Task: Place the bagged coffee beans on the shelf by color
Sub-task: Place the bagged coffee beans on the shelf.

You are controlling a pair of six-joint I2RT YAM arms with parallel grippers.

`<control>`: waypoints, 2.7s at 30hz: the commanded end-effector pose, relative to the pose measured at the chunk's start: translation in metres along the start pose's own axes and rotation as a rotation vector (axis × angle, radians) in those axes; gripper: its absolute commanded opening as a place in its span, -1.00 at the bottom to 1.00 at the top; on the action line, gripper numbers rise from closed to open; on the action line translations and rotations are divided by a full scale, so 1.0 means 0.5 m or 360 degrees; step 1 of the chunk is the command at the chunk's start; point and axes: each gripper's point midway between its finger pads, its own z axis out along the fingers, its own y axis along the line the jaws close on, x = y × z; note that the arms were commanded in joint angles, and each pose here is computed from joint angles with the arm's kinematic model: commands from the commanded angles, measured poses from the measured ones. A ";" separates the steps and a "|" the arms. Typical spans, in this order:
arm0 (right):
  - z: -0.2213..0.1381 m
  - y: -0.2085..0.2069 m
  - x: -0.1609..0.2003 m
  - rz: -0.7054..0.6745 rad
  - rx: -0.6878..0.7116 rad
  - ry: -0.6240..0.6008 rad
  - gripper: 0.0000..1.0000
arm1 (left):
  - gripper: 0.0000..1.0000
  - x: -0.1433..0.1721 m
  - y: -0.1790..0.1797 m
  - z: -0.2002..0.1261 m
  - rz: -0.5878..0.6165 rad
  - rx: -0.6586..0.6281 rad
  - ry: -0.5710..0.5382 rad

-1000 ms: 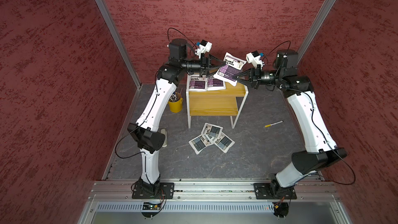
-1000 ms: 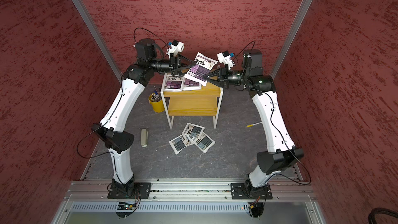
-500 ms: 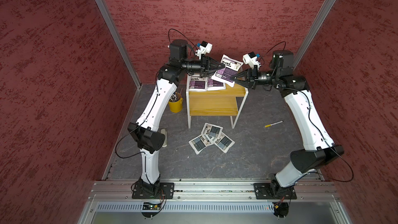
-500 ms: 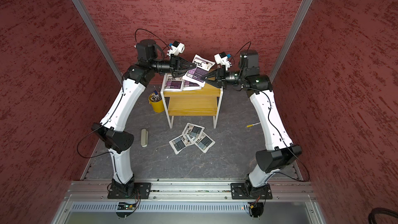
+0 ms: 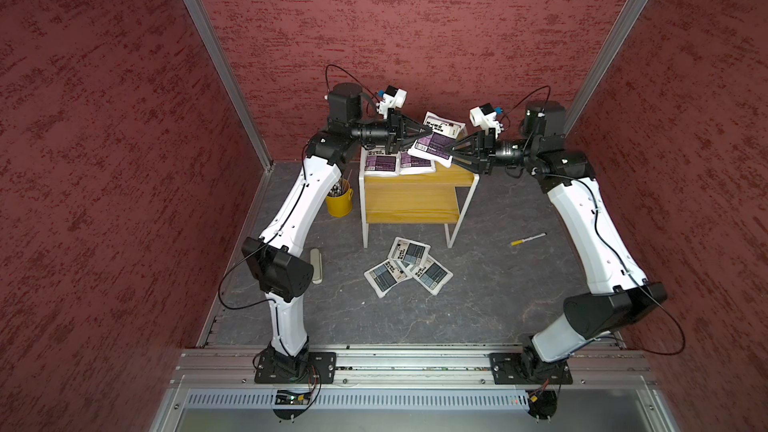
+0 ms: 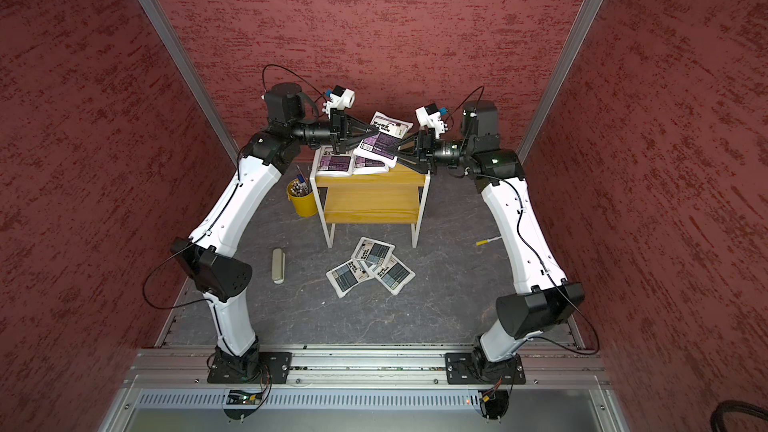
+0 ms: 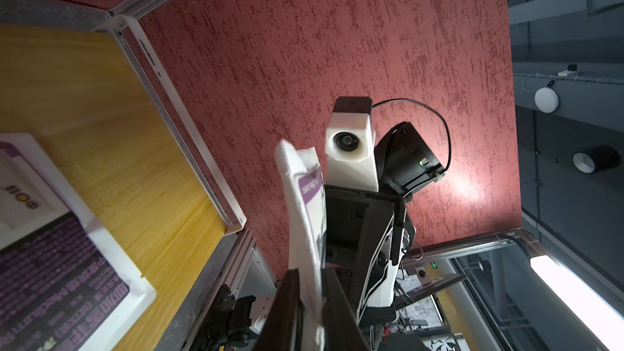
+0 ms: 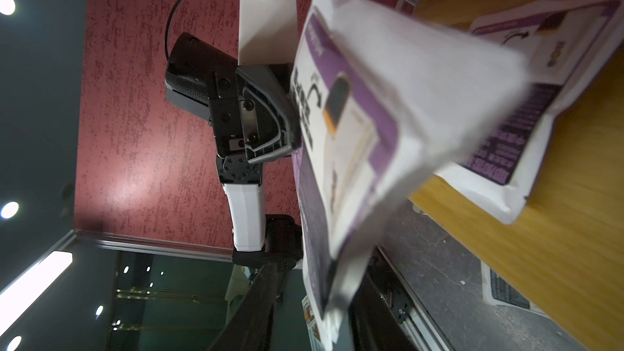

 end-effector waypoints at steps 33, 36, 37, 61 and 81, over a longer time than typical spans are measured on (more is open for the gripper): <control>-0.021 0.026 -0.030 -0.0120 0.0079 -0.0273 -0.88 | -0.21 -0.010 -0.013 -0.033 0.0002 0.0002 -0.0343; -0.034 0.024 -0.032 -0.0148 0.0170 -0.0247 -0.87 | -0.13 -0.012 -0.007 -0.072 0.0001 -0.0036 -0.0365; -0.036 0.022 -0.032 -0.0156 0.0202 -0.0230 -0.88 | -0.12 -0.011 -0.002 -0.086 -0.0006 -0.0062 -0.0368; -0.085 -0.152 -0.045 -0.0121 0.0961 -0.0062 -0.87 | -0.03 0.141 0.137 -0.315 -0.0077 -0.0635 -0.0334; -0.075 -0.188 -0.097 -0.0088 0.0900 -0.0101 -0.62 | -0.03 0.150 0.154 -0.332 -0.0134 -0.0638 -0.0364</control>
